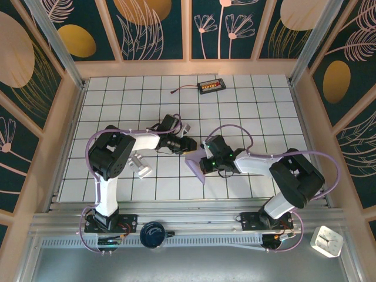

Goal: Fold a paper plane with a square sheet of paper (pick it up from the middle)
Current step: Third fold the triangle at the center of the table.

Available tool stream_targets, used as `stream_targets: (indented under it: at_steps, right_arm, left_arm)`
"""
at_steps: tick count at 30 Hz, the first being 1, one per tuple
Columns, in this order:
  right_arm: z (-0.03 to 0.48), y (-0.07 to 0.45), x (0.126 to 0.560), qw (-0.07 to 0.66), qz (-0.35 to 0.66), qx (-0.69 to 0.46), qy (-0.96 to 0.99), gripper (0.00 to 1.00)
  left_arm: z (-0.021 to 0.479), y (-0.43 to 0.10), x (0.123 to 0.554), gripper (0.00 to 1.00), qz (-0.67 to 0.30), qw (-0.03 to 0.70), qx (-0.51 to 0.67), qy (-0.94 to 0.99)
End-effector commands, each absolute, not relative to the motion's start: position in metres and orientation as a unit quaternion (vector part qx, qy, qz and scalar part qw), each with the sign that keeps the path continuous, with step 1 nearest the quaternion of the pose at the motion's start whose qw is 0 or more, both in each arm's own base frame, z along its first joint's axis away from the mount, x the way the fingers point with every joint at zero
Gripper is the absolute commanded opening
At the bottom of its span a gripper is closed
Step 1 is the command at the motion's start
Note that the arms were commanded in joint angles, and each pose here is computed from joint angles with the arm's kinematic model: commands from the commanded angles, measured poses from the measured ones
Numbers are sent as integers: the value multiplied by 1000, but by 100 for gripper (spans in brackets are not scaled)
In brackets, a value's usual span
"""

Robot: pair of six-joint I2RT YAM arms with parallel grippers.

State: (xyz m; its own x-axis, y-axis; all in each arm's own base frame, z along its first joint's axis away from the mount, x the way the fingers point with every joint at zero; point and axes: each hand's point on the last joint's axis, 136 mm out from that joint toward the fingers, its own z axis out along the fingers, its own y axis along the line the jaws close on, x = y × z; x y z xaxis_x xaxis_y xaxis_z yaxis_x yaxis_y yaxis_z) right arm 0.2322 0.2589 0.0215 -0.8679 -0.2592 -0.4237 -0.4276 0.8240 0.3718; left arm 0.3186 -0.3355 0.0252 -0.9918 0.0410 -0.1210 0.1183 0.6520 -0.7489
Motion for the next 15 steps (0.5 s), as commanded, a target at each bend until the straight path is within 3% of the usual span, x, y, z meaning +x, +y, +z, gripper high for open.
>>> stream_targets:
  at_steps: [1,15]
  right_arm:
    - [21,259,237,181,227,-188,938,0]
    - [20,251,236,182,213,-183,942,0]
  left_arm:
    - [0,-325,311,32,-381,25,37,923]
    - [2,-325,312,32,-383,26,37,923]
